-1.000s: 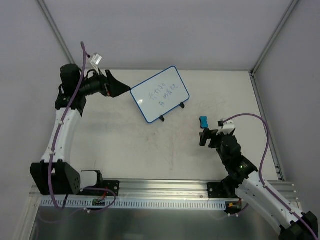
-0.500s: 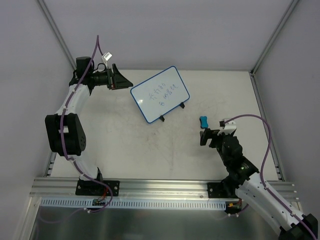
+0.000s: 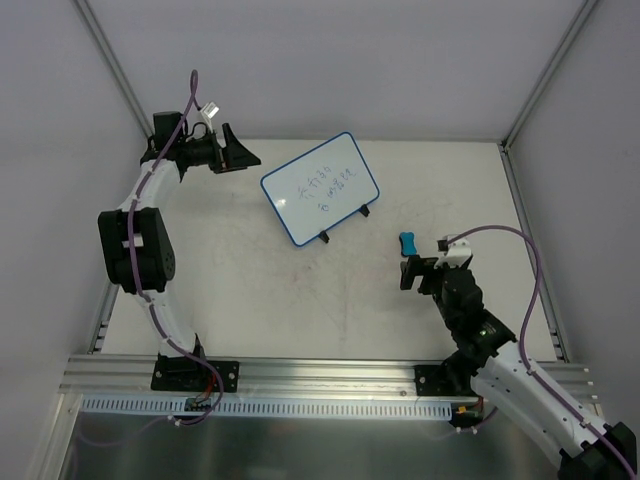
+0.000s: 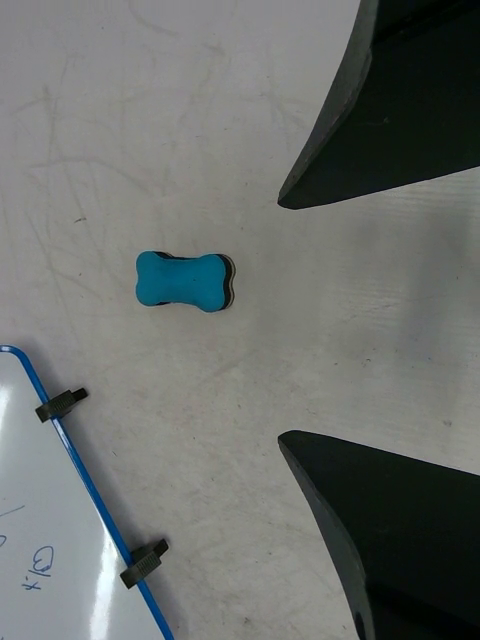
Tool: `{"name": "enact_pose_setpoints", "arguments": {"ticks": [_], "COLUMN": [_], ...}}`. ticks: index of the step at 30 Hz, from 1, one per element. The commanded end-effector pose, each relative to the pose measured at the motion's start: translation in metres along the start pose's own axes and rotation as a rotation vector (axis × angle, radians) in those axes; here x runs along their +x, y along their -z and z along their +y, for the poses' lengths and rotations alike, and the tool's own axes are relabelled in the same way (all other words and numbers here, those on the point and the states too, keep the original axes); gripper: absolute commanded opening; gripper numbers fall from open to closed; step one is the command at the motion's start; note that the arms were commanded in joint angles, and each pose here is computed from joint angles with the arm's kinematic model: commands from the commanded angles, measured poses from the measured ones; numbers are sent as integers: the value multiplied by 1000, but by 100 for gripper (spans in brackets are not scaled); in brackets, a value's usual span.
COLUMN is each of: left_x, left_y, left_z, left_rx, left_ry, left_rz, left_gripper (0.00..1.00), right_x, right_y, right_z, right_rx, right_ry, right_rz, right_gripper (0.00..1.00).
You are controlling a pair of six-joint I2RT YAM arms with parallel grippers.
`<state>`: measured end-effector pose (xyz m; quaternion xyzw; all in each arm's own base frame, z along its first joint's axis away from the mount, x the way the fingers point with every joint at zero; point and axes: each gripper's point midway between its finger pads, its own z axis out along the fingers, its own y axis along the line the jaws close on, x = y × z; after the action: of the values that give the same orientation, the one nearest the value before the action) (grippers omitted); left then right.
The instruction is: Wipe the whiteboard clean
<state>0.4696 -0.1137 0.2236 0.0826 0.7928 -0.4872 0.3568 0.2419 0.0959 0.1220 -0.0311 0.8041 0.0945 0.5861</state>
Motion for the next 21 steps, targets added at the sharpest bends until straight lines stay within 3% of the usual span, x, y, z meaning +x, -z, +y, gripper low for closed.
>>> {"name": "enact_pose_setpoints", "arguments": {"ticks": [1,8,14,21], "left_x": [-12,-6,16,32], "left_y": [-5,-18,-39,-50], "left_z": [7,17,1,-1], "left_rx": [6,38,116,168], "left_ry": [-70,-116,-158,-99], "left_rz": [-13,6,65,110], "left_gripper": [99,99,99,99], "right_x": [-45,-49,-52,-52], "right_y": [0,-7,-5,-4], "right_z": [-3,3,-4,-3], "right_rx": [57,65,94,87], "right_ry": [-43,-40,-36,-40], "right_rz": [-94,-38,-55,-50], "right_gripper": [99,99,99,99]}}
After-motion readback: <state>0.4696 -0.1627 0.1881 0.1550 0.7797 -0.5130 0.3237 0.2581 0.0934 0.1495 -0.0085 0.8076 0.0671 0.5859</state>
